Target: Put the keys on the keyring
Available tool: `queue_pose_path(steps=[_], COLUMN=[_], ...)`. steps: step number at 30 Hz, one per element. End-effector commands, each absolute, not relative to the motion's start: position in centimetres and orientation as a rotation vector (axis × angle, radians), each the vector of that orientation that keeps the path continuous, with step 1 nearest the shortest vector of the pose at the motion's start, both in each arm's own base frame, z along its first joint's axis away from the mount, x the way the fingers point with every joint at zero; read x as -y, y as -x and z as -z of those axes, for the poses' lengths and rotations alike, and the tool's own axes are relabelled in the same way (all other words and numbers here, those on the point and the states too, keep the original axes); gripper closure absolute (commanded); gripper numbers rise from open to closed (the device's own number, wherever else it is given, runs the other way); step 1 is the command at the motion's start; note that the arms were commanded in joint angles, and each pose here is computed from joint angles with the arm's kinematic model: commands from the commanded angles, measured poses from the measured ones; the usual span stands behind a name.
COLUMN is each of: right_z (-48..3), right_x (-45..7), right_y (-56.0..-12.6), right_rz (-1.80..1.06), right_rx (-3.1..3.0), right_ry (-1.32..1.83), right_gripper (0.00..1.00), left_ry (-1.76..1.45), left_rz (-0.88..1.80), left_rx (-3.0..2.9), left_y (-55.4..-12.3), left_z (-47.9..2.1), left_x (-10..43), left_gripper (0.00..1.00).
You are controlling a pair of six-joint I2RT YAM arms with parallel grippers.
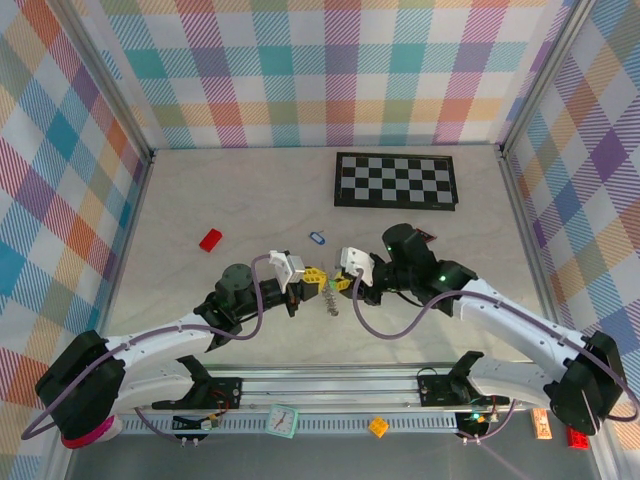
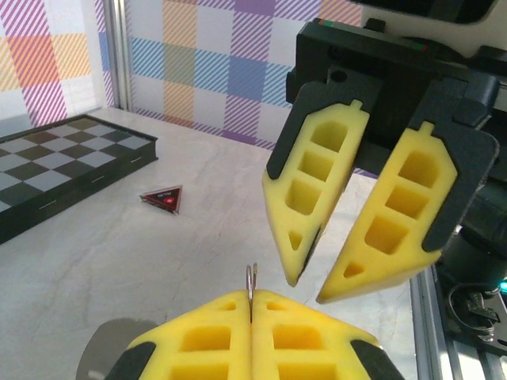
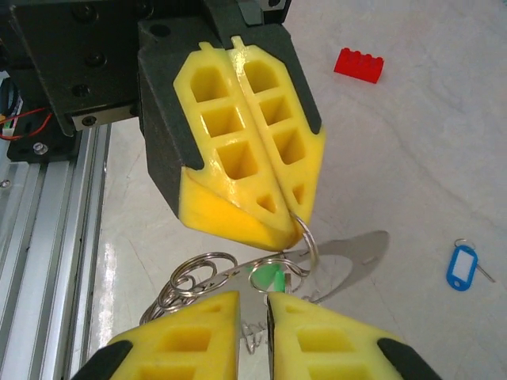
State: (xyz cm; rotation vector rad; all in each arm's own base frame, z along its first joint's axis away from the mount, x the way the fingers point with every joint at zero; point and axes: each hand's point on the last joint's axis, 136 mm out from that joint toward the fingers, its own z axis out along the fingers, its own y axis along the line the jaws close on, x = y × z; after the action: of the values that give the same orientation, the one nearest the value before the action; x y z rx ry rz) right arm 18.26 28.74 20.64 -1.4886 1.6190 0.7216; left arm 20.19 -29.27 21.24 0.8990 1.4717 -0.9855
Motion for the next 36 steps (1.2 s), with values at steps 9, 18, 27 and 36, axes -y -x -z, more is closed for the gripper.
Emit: queue_pose_path(steps=[9, 18, 27, 36], right_z=[-22.8, -21.9, -21.9, -22.4], right_x=[-28.2, -28.8, -28.8, -29.4], right_y=[-16.9, -17.4, -17.5, -17.1], right_rz=[-1.064, -1.091, -1.082, -1.155], right_rx=[-1.596, -1.630, -1.624, -1.585], right_ry=[1.407, 1.413, 1.419, 1.446], right_gripper=[0.78, 0.78, 0.81, 0.85], left_ry=[-0.978, -0.999, -1.011, -1.011], left_rz=[1.061, 1.094, 1.111, 1.139], left_rx=[-1.287, -1.265, -1.257, -1.240], left_y=[-18.7, -18.3, -18.0, -17.9], left_z=[-23.8, -23.9, -24.0, -24.3], left_x=[30.3, 30.7, 30.8, 31.1], left_gripper=[1.00, 1.00, 1.00, 1.00])
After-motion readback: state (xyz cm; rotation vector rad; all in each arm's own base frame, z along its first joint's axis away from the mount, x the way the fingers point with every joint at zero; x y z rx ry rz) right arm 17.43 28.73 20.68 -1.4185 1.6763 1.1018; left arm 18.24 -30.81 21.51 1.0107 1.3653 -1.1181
